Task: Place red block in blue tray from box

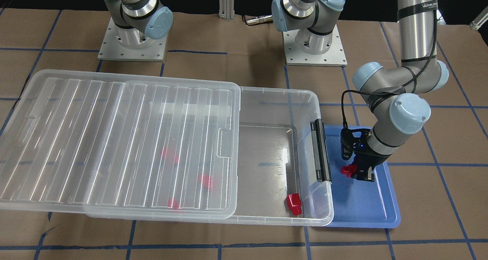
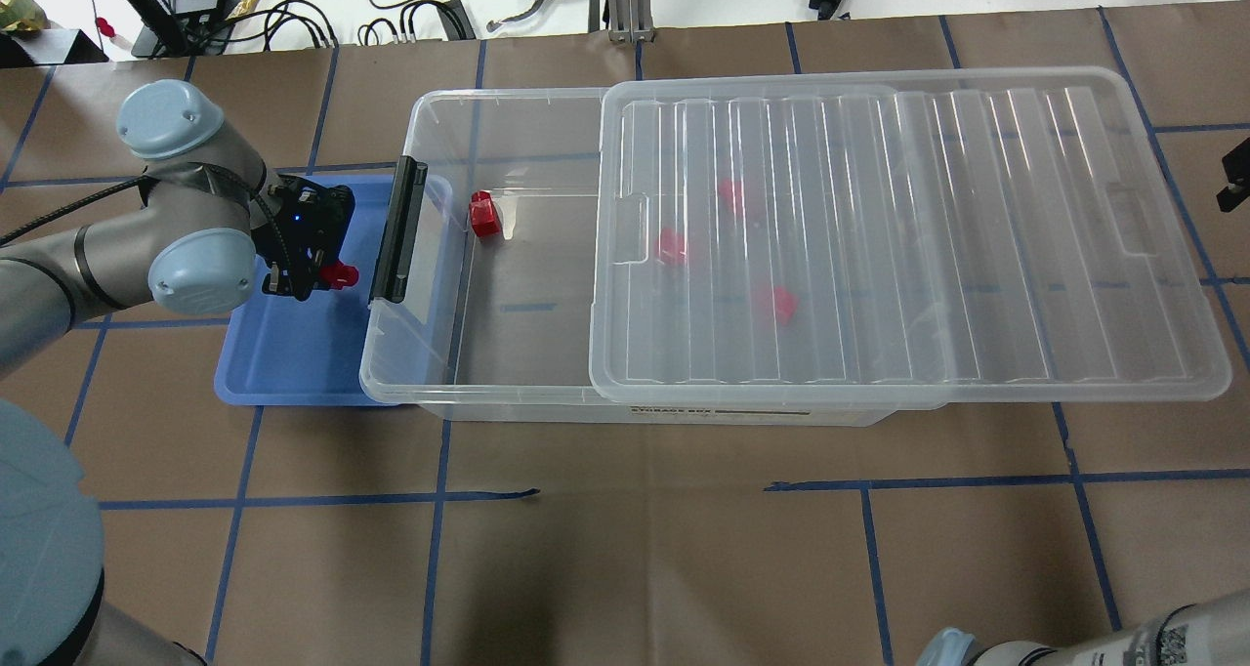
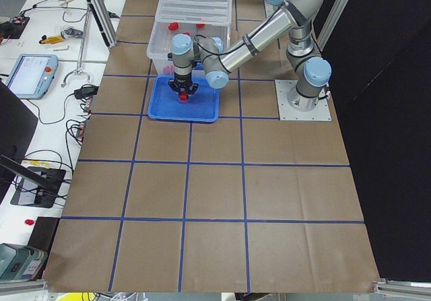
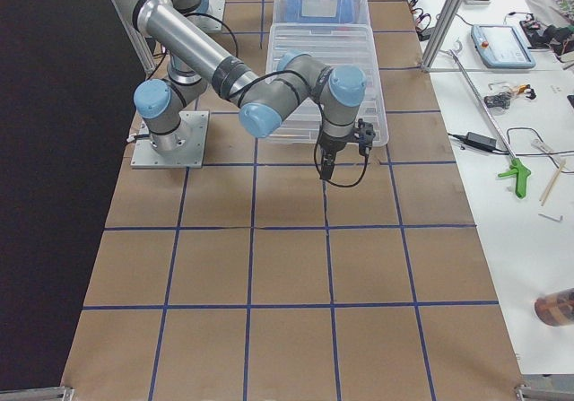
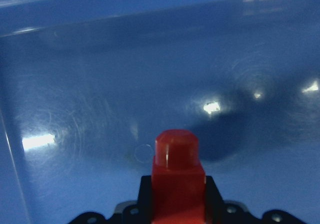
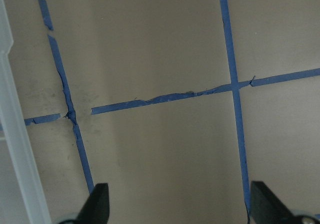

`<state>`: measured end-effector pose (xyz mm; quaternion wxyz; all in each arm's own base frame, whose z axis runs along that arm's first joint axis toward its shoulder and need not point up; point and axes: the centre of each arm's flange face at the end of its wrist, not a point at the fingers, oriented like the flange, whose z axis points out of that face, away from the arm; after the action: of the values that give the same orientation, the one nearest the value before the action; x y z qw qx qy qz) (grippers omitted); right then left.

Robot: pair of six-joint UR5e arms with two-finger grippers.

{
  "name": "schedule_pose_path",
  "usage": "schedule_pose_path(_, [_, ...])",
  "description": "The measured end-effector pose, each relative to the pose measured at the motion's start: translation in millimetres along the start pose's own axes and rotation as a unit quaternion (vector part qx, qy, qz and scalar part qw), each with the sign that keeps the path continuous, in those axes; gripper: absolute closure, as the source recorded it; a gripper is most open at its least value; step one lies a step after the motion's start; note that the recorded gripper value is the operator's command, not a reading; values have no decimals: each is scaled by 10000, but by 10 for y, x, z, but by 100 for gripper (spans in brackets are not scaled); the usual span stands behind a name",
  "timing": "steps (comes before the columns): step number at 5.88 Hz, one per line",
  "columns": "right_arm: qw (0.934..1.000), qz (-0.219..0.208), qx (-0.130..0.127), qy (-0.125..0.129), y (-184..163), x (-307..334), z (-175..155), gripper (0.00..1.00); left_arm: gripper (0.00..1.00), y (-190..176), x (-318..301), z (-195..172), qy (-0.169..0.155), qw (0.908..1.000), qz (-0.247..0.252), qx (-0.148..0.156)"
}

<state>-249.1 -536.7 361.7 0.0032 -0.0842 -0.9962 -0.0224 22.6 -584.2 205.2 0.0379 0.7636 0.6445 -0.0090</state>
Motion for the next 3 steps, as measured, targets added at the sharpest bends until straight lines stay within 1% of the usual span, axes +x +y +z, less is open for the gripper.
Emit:
schedule_pose_path(1, [10000,13,-30,-34,42,-51,104,0,2,6,-14,-29,-49,10000,-13,-33])
schedule_pose_path(2, [10000,-19,-35,-55,68,-123,133,0,2,-3,-13,-124,-93,9999,-43,-56])
schedule_pose_path(3, [9999,-94,-28,-53,74,-224,124,0,2,-16,-19,-316,-112,9999,-63,-47])
